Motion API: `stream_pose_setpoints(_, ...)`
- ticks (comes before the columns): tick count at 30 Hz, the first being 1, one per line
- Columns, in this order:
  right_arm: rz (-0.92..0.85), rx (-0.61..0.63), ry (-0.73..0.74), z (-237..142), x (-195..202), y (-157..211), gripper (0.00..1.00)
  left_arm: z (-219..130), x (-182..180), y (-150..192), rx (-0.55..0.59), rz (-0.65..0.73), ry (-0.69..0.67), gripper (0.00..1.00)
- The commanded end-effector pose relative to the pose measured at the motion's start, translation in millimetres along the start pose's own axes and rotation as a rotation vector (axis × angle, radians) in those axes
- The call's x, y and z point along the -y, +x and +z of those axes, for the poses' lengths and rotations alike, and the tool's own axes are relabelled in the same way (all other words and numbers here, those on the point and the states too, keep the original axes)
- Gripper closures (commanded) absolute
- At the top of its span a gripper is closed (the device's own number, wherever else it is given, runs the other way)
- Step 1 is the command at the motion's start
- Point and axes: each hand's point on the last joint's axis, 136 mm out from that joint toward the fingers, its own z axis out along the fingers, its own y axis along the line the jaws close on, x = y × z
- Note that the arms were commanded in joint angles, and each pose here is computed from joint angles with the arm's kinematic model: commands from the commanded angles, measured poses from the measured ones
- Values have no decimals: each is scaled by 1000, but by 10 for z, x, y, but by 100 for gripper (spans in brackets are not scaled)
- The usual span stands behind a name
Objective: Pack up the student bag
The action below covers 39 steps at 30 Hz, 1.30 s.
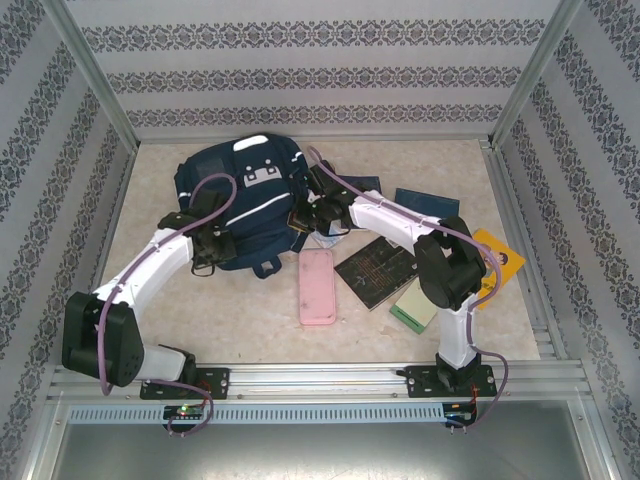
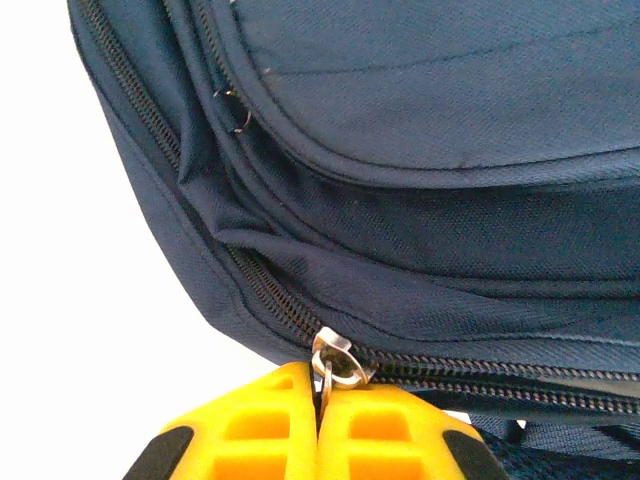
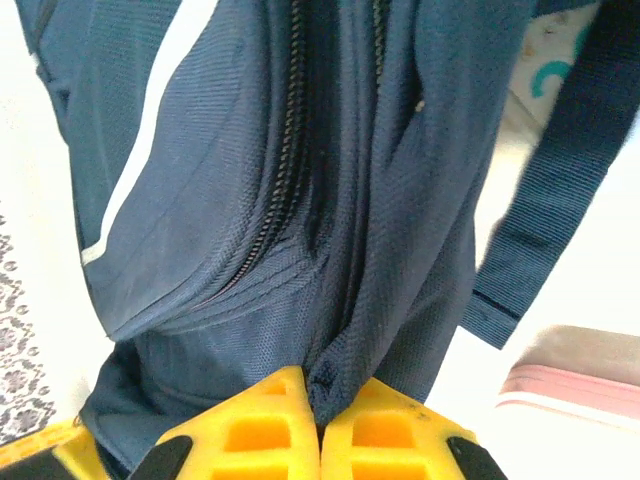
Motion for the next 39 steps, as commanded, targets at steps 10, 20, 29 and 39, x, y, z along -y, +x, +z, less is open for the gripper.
stream_pose_setpoints(10, -88, 157, 143, -94, 230, -1172, 83, -149, 96, 509, -92, 50, 55, 100)
stream_pose_setpoints(20, -54, 123, 162, -443, 190, -496, 41, -73, 963, 547, -102, 68, 256, 100)
stream_pose_setpoints(29, 21, -54, 112, -55, 121, 465, 45, -32, 1027, 635, -120, 113, 246, 100)
stream_pose_setpoints(39, 41, -98, 126, 372, 89, 513, 59, -18, 938, 711, -123, 154, 201, 100)
